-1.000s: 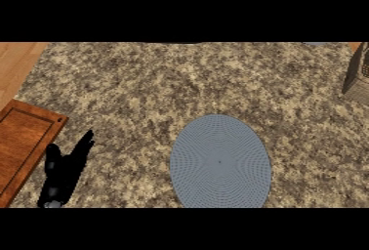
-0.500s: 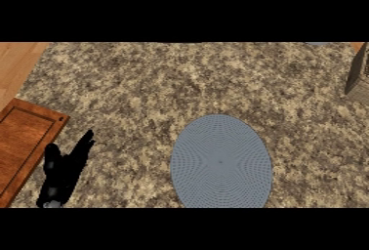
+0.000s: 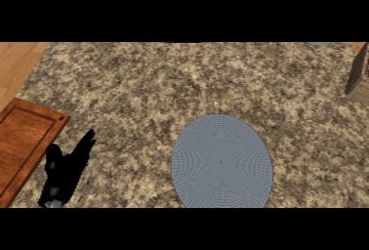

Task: Pick the cupcake from the placemat and place it in the basket

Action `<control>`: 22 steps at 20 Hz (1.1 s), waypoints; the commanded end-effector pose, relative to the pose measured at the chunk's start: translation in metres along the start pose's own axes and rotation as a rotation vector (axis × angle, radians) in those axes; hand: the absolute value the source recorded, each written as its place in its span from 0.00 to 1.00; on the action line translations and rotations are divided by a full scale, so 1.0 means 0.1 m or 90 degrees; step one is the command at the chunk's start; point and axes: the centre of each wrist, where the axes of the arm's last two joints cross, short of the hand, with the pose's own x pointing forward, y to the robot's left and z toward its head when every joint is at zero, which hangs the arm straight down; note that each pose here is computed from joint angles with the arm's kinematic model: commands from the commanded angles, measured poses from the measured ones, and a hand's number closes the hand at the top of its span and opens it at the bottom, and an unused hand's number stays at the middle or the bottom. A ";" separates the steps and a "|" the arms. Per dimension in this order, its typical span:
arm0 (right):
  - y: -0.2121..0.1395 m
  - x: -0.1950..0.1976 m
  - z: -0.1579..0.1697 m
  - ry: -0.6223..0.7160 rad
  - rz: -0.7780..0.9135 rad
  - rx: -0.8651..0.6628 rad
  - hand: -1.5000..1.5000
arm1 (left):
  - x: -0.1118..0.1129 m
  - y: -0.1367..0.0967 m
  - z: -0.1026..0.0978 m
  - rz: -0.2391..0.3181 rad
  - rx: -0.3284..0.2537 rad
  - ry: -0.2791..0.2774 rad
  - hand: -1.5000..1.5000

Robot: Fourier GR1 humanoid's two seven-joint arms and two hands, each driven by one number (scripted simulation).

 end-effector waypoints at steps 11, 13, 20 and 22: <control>-0.16 -0.17 -0.11 -0.043 0.075 -0.018 0.00 | -0.14 -0.06 0.05 0.014 0.003 0.054 0.50; -0.32 -0.27 -0.19 -0.055 0.034 -0.033 0.00 | -0.19 0.10 -0.01 0.007 0.015 0.051 0.50; -0.76 -0.34 -0.35 0.011 -0.026 -0.089 0.00 | -0.24 0.14 0.09 0.017 0.018 0.062 0.50; -0.84 -0.49 -0.39 0.025 -0.036 -0.116 0.00 | -0.30 0.10 0.02 0.016 0.015 0.065 0.50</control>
